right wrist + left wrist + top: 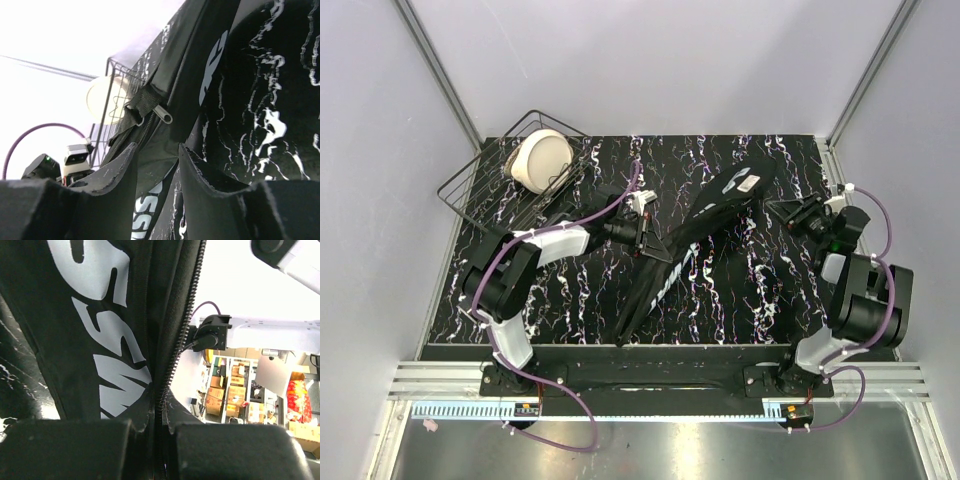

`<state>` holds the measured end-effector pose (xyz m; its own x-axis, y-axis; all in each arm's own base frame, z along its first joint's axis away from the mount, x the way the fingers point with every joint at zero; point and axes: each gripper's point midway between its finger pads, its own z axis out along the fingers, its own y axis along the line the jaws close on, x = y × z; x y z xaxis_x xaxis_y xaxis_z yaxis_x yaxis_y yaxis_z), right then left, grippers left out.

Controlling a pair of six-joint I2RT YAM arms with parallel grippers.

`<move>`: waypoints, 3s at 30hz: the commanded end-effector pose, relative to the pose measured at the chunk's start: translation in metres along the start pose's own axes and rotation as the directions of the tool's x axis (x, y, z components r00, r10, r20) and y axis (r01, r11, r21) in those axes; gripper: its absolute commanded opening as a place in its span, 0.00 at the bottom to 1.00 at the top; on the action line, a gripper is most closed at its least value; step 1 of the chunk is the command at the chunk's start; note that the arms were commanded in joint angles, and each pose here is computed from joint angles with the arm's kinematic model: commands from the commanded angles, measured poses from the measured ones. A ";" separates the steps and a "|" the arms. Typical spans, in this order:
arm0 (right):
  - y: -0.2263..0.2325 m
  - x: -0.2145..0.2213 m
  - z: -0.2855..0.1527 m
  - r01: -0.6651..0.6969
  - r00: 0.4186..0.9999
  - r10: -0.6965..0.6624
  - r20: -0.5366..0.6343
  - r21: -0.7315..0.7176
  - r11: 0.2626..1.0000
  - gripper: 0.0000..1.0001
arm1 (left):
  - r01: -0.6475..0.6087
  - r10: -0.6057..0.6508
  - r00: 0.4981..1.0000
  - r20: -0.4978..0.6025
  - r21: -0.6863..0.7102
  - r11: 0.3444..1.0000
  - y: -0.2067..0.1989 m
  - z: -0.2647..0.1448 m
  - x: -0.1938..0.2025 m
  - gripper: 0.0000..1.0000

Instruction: Pack up the badminton gear

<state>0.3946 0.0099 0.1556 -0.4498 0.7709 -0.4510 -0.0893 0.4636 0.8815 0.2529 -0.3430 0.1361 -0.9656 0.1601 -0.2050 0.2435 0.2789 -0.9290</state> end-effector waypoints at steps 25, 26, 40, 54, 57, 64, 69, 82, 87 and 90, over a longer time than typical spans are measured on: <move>0.012 -0.007 0.027 0.035 0.997 -0.052 -0.050 -0.301 0.953 0.44 | -0.130 0.127 0.991 0.030 0.152 0.980 -0.050 -0.014 -0.005 0.00; 0.012 -0.007 0.028 0.035 0.997 -0.053 -0.050 -0.299 0.953 0.44 | -0.131 0.128 0.991 0.032 0.152 0.980 -0.050 -0.014 -0.006 0.00; 0.012 -0.002 0.045 0.033 0.994 -0.063 -0.086 -0.311 0.950 0.39 | -0.130 0.128 0.991 0.028 0.154 0.979 -0.051 -0.013 -0.004 0.00; 0.012 0.002 0.046 0.026 0.992 -0.064 -0.107 -0.324 0.946 0.07 | -0.133 0.130 0.991 0.026 0.155 0.979 -0.051 -0.012 -0.003 0.00; 0.014 0.002 0.045 0.031 0.992 -0.068 -0.104 -0.328 0.944 0.00 | -0.142 0.139 0.990 0.028 0.154 0.978 -0.051 -0.012 -0.004 0.00; 0.028 0.005 0.042 -0.008 0.994 -0.026 -0.107 -0.305 0.952 0.00 | -0.225 0.224 0.974 -0.022 -0.087 0.970 -0.024 -0.004 0.001 0.16; 0.036 0.011 0.043 -0.064 0.993 0.041 -0.109 -0.222 0.973 0.00 | -0.325 0.346 0.938 0.022 -0.293 0.899 -0.006 0.001 -0.015 0.50; 0.053 0.022 0.041 -0.132 0.989 0.125 -0.084 -0.077 0.988 0.00 | -0.449 0.549 0.835 0.031 -0.537 0.714 -0.026 0.041 -0.071 0.56; 0.061 0.026 0.044 -0.164 0.983 0.159 -0.091 -0.059 0.985 0.00 | -0.479 0.591 0.805 0.050 -0.532 0.698 -0.032 0.063 -0.090 0.59; 0.064 0.028 0.045 -0.171 0.982 0.166 -0.090 -0.048 0.984 0.00 | -0.479 0.592 0.806 0.028 -0.557 0.679 -0.020 0.075 -0.092 0.59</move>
<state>0.4155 0.0709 0.1659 -0.5427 0.8027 -0.2474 -0.0019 0.2934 0.9560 0.3128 -0.4197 0.1547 -0.6797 0.2645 -0.6841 0.6657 0.6142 -0.4238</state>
